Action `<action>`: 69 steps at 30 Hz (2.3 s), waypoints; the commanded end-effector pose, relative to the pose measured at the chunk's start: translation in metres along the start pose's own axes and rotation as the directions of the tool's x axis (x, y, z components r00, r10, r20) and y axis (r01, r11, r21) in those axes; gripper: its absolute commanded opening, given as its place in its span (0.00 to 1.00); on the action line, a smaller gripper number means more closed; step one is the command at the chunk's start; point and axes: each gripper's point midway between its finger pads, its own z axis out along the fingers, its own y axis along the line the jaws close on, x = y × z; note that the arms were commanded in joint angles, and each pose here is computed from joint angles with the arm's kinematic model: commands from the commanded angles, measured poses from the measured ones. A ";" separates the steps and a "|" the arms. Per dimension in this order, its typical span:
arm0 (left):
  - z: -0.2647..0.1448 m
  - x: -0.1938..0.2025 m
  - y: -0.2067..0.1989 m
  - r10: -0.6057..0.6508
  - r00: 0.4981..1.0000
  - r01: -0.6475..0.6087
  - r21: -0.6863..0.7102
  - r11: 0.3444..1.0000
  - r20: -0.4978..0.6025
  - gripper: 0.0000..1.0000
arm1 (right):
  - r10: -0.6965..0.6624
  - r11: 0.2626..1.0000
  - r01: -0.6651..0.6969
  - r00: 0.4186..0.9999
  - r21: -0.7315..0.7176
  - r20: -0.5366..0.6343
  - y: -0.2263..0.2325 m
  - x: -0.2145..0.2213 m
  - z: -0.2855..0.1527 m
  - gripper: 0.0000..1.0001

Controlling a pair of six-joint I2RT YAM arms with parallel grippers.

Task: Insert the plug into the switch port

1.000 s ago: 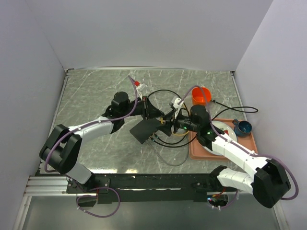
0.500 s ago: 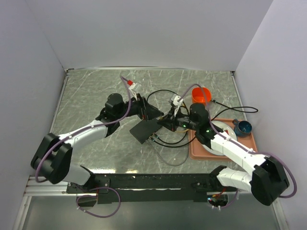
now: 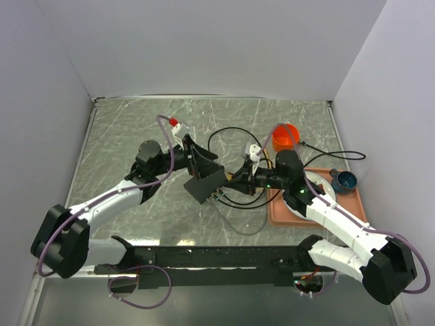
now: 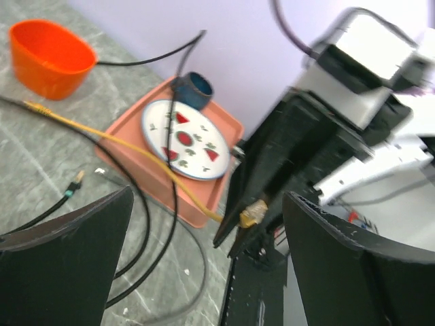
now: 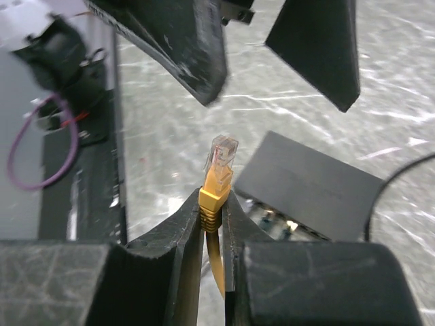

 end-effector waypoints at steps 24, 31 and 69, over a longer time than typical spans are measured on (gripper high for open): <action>0.015 0.010 -0.088 0.283 0.953 -0.241 0.295 0.925 -0.107 0.72 | -0.095 0.962 0.120 0.989 -0.247 0.111 0.057 -0.050 -0.021 0.00; 0.020 0.018 -0.091 0.271 0.954 -0.220 0.321 0.921 -0.124 0.43 | -0.086 0.959 0.112 0.990 -0.260 0.109 0.058 -0.052 -0.021 0.00; 0.040 -0.043 0.009 -0.219 0.960 0.275 -0.431 0.860 0.174 0.01 | -0.189 0.767 0.129 0.982 0.628 0.029 -0.058 -0.066 -0.017 0.61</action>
